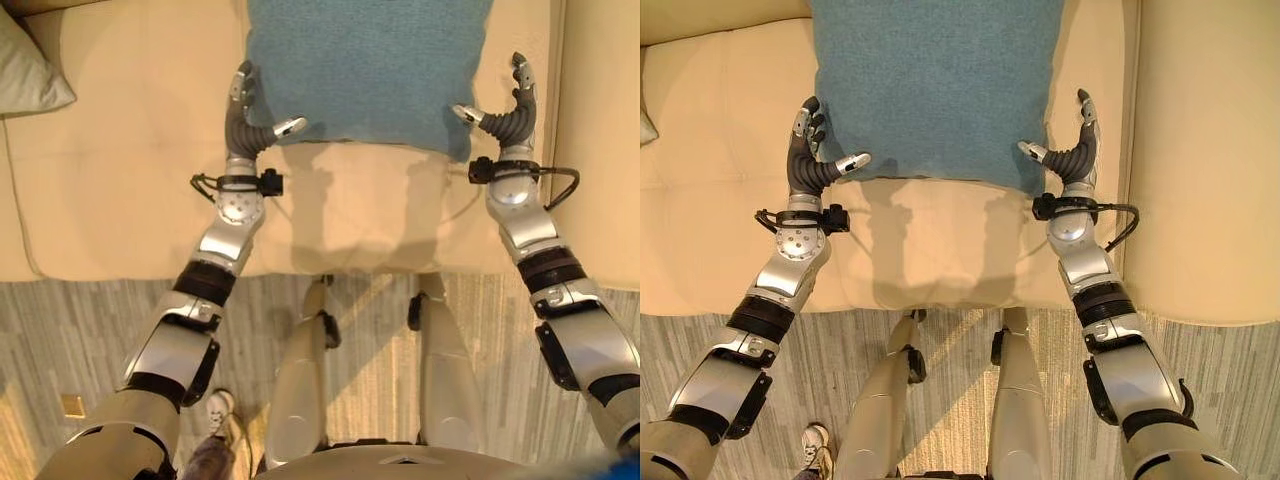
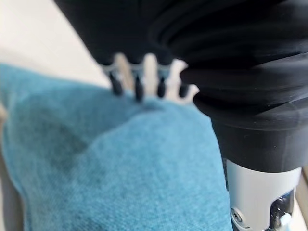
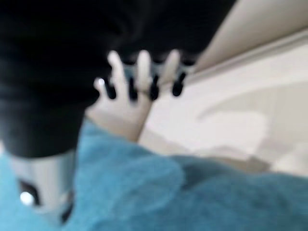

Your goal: Pick up all the scattered cushions and arrange them neatly on the sofa.

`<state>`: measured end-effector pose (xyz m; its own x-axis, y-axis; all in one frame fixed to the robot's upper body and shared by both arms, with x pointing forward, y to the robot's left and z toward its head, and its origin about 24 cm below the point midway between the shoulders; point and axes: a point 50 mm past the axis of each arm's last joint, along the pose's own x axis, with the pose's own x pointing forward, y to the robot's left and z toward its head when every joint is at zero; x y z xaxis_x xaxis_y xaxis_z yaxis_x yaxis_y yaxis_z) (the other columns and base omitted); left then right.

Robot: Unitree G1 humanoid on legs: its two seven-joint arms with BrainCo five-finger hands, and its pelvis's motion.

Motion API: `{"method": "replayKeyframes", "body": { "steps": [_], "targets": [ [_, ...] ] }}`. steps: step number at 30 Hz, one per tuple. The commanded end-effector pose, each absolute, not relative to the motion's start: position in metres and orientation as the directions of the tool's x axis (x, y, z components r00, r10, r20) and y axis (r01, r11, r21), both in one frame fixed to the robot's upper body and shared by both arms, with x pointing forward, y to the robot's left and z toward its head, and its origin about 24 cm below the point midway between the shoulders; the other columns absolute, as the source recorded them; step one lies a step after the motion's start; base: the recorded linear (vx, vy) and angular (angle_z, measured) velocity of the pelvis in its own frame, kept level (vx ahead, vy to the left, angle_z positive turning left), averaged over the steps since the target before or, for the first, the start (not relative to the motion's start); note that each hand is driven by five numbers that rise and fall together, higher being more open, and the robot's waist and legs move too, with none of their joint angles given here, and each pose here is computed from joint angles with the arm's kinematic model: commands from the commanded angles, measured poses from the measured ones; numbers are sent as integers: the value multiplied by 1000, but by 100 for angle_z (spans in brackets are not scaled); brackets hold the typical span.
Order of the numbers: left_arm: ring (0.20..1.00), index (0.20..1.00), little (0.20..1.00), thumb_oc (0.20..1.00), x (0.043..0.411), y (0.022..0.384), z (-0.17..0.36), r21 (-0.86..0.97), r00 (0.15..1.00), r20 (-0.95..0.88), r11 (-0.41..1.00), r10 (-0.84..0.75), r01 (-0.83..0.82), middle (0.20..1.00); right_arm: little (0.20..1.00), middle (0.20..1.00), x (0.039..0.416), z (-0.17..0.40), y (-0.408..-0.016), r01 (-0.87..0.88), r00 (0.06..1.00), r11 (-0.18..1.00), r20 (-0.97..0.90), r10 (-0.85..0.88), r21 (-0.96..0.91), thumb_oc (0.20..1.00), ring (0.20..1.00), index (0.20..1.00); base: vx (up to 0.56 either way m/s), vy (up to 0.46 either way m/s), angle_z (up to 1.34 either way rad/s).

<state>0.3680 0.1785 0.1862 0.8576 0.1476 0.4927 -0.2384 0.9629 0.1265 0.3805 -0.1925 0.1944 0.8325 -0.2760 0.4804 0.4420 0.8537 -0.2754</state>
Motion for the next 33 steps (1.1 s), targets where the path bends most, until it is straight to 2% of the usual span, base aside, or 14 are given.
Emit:
{"method": "replayKeyframes", "body": {
  "steps": [1, 5, 7, 14, 20, 21, 22, 30, 33],
  "targets": [
    [1000, 1000, 1000, 1000, 366, 187, 194, 103, 820, 540, 952, 189, -287, 1000, 1000, 1000, 383, 203, -183, 463, 804, 853, 519, -290, -241, 1000, 1000, 1000, 0, 0, 0],
    [1000, 1000, 1000, 1000, 366, 183, 197, 104, 819, 547, 956, 174, -272, 1000, 1000, 1000, 388, 204, -174, 385, 840, 901, 481, -251, -202, 1000, 1000, 1000, -7, -13, -2],
    [1000, 1000, 1000, 1000, 368, 180, 207, 116, 811, 568, 963, 138, -245, 1000, 1000, 1000, 396, 213, -168, 285, 875, 937, 454, -168, -203, 1000, 1000, 1000, 5, -45, 2],
    [1000, 1000, 1000, 1000, 370, 177, 213, 131, 810, 577, 968, 100, -213, 1000, 1000, 1000, 400, 234, -162, 175, 881, 967, 468, -69, -187, 1000, 1000, 1000, 11, -30, 3],
    [1000, 1000, 1000, 1000, 374, 171, 216, 141, 819, 570, 974, 66, -176, 1000, 1000, 1000, 404, 240, -147, 7, 896, 994, 442, 41, -107, 1000, 1000, 1000, 12, -35, 3],
    [1000, 1000, 1000, 1000, 375, 170, 218, 143, 818, 572, 975, 57, -168, 1000, 906, 906, 405, 242, -144, -21, 899, 994, 434, 65, -104, 906, 906, 906, -2, -22, 8],
    [1000, 1000, 1000, 1000, 375, 165, 223, 138, 810, 584, 979, 42, -150, 1000, 200, 200, 407, 243, -139, -62, 903, 992, 418, 101, -106, 200, 200, 200, -1, -25, 9],
    [1000, 1000, 1000, 1000, 374, 161, 235, 115, 782, 623, 985, 28, -127, 1000, 200, 200, 408, 263, -135, -36, 875, 991, 474, 92, -128, 200, 200, 200, 3, -6, 5],
    [1000, 1000, 1000, 1000, 374, 168, 232, 99, 787, 615, 984, 56, -148, 1000, 200, 200, 400, 278, -137, 7, 831, 992, 552, 66, -128, 200, 200, 200, 0, 0, 0]
  ]
}}
